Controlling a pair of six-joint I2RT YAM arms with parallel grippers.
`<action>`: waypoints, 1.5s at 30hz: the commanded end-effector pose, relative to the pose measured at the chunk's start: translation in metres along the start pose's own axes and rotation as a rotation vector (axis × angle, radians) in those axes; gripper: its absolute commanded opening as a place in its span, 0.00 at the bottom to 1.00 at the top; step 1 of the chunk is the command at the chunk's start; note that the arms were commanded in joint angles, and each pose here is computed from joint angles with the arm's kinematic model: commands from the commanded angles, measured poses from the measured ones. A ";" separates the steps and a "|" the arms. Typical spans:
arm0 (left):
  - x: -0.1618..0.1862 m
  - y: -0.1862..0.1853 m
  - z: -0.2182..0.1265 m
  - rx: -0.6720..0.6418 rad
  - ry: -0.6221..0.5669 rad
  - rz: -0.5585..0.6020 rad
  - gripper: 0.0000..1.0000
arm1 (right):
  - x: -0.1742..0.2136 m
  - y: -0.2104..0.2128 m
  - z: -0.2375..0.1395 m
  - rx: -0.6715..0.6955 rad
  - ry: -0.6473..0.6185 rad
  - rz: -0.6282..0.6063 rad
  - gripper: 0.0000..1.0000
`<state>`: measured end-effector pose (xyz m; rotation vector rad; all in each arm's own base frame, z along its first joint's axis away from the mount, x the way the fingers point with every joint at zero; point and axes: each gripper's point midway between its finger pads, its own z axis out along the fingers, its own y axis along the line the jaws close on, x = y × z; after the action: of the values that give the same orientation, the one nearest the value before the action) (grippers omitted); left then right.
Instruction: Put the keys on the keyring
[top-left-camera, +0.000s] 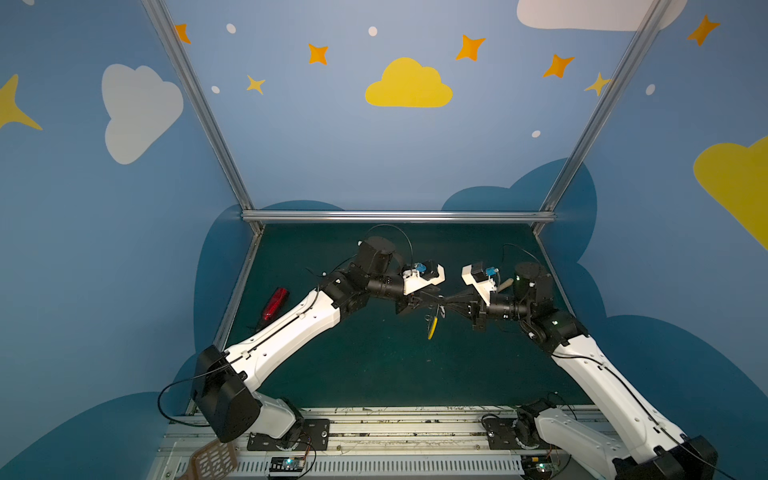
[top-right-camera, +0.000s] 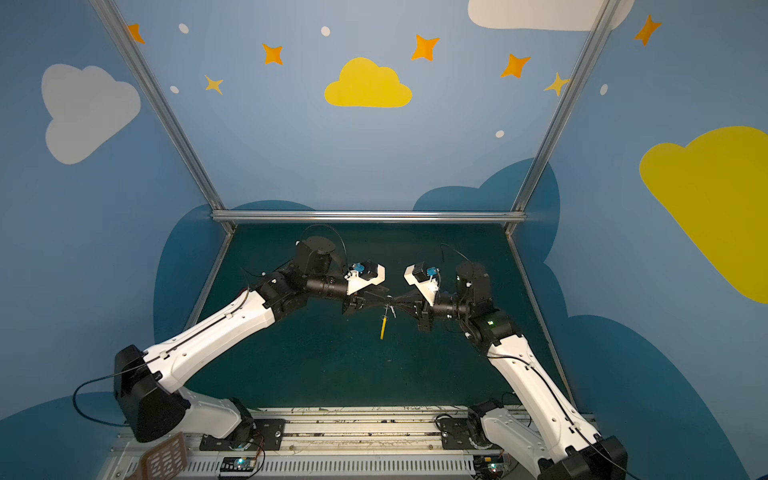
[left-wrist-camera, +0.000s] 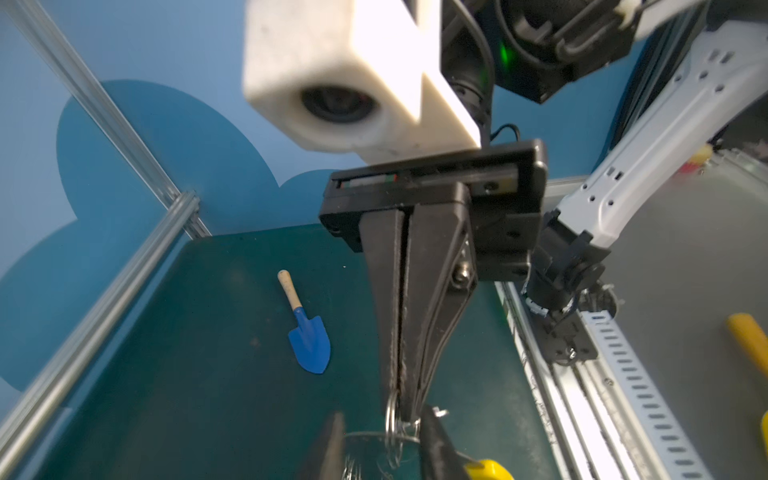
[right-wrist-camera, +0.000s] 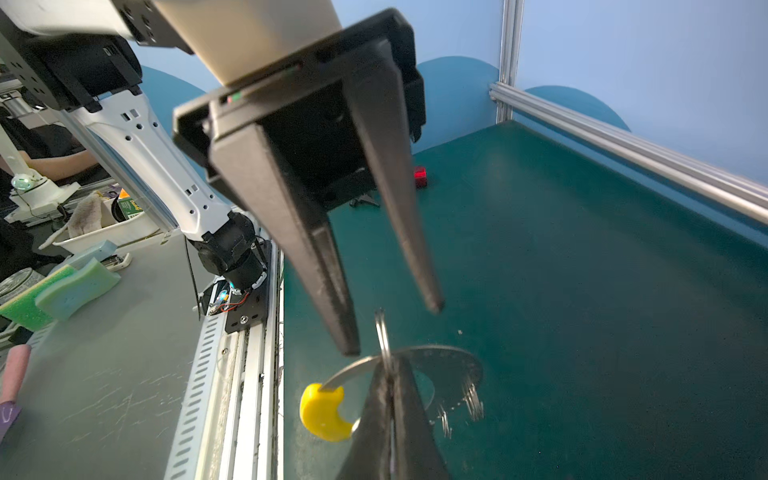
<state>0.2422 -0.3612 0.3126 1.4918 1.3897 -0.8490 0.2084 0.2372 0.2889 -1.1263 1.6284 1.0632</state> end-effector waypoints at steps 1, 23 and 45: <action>0.012 0.005 0.001 -0.038 0.111 0.058 0.40 | 0.004 0.002 -0.003 0.009 0.069 0.015 0.00; 0.026 -0.003 0.012 -0.052 0.267 0.196 0.33 | 0.018 0.006 0.001 0.027 0.321 0.058 0.00; 0.033 -0.019 0.019 0.022 0.259 0.195 0.08 | 0.005 0.006 0.004 0.045 0.298 0.014 0.00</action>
<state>0.2351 -0.3670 0.2799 1.7369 1.3891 -0.5356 0.2024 0.2393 0.2662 -1.2926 1.9471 0.8990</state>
